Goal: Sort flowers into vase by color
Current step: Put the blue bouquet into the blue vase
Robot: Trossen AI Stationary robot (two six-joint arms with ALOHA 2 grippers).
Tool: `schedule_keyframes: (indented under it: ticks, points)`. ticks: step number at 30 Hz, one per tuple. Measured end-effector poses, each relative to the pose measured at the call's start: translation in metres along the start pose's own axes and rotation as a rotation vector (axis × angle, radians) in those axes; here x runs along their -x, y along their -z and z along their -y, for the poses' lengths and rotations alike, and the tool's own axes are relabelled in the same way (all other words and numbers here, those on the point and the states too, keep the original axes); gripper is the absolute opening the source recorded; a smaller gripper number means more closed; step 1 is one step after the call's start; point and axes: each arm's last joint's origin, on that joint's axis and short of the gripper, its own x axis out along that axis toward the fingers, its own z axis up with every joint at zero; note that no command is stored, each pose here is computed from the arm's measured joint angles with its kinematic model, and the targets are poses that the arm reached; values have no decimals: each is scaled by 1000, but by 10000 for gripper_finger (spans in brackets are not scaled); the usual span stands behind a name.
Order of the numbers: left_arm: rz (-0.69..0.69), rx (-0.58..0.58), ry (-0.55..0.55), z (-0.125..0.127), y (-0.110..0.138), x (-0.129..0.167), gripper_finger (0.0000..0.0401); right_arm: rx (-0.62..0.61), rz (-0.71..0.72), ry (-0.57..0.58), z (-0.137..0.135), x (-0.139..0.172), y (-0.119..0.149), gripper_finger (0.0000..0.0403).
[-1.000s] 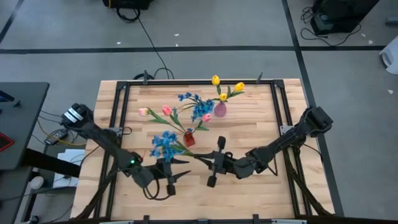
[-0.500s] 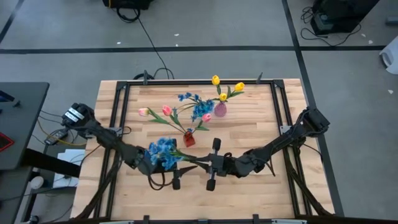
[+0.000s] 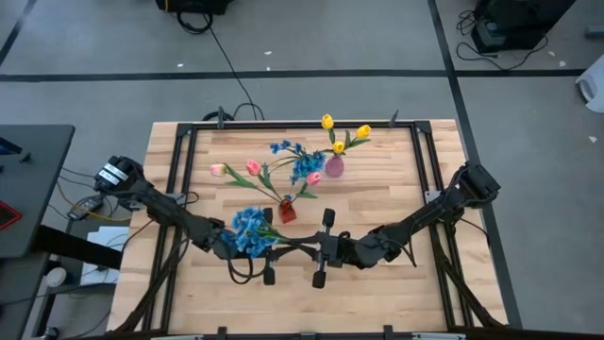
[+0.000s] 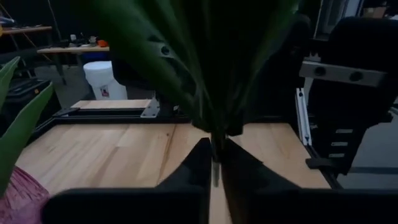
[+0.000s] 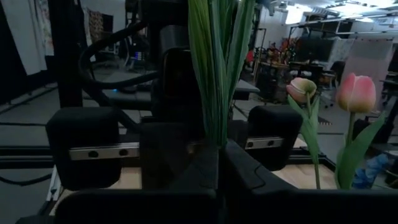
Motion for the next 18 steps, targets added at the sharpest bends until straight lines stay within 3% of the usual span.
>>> schedule_keyframes:
  ticks: [2,8,14,18]
  points:
    - [-1,-1,0,0,-1,1,16,3,-2,-1,0,0,0,25]
    - [-16,-12,12,-4,-7,6,18,38,-19,4,-1,6,-5,92]
    - [-54,-40,-23,-9,-21,26,17,71,-95,212,3,31,-22,155]
    - [-81,-67,-53,-11,-30,45,18,67,-217,223,4,35,-6,171]
